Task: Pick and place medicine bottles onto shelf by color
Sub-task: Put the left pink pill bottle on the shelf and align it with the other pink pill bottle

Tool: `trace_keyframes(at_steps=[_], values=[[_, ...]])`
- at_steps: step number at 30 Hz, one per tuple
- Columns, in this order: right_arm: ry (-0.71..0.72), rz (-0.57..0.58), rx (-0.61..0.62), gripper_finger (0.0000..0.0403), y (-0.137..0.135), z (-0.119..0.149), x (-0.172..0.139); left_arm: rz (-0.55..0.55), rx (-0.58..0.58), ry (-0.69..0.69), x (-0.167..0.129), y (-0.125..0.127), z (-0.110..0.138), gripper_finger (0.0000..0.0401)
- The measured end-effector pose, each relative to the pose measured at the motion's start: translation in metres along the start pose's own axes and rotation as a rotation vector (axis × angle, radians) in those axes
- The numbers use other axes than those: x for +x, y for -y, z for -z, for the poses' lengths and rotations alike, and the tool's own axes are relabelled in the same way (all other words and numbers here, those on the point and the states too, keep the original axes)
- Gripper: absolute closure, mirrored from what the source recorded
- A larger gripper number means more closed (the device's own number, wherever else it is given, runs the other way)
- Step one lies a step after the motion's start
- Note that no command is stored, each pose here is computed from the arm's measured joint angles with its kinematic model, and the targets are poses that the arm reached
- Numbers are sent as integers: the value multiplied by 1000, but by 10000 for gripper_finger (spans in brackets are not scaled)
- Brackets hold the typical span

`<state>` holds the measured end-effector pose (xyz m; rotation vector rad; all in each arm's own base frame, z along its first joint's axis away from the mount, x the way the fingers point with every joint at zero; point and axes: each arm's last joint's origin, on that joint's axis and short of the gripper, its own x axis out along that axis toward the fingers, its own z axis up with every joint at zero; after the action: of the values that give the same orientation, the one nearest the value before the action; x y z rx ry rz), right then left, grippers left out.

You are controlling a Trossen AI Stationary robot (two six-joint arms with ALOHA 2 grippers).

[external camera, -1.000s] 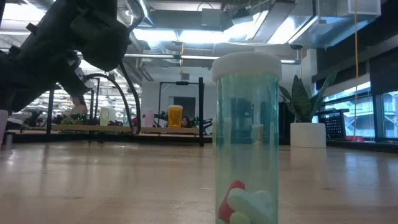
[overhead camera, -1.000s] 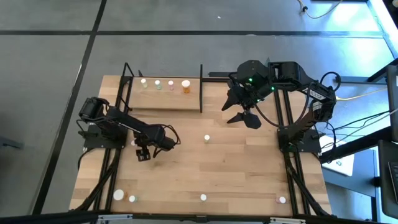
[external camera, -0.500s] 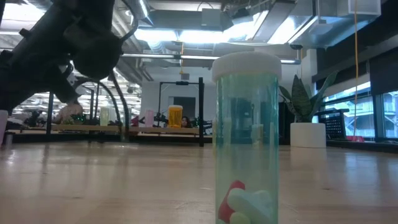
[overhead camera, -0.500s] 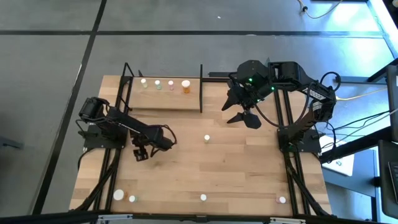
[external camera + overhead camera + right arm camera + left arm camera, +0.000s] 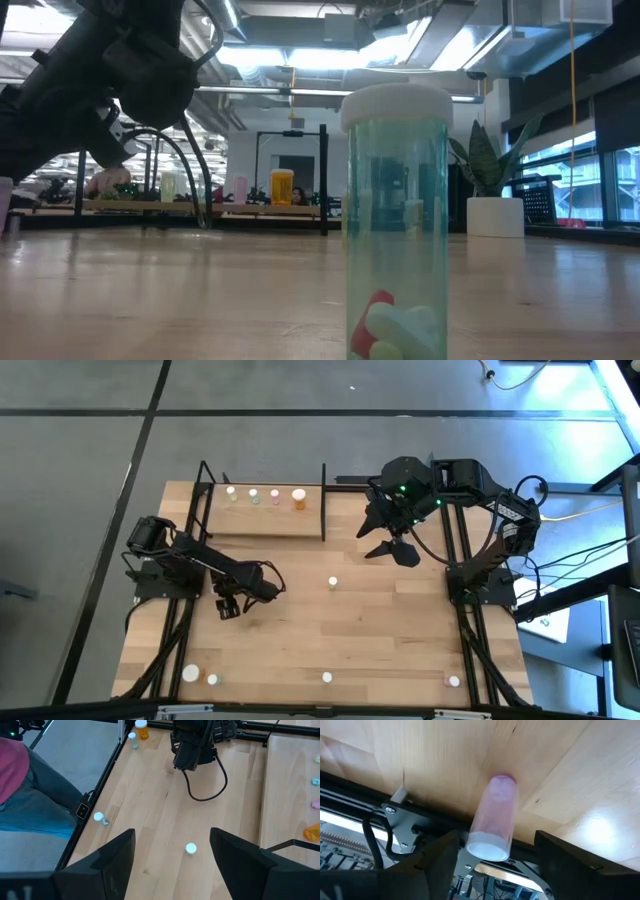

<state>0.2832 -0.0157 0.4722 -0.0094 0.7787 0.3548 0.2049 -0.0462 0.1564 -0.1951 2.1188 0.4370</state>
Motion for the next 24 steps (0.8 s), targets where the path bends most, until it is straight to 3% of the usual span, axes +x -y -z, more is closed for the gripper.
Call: trace_keyframes(at_steps=[24], values=[[0, 0, 0, 144, 0, 0, 0, -1, 2, 0, 0, 0, 0, 265]])
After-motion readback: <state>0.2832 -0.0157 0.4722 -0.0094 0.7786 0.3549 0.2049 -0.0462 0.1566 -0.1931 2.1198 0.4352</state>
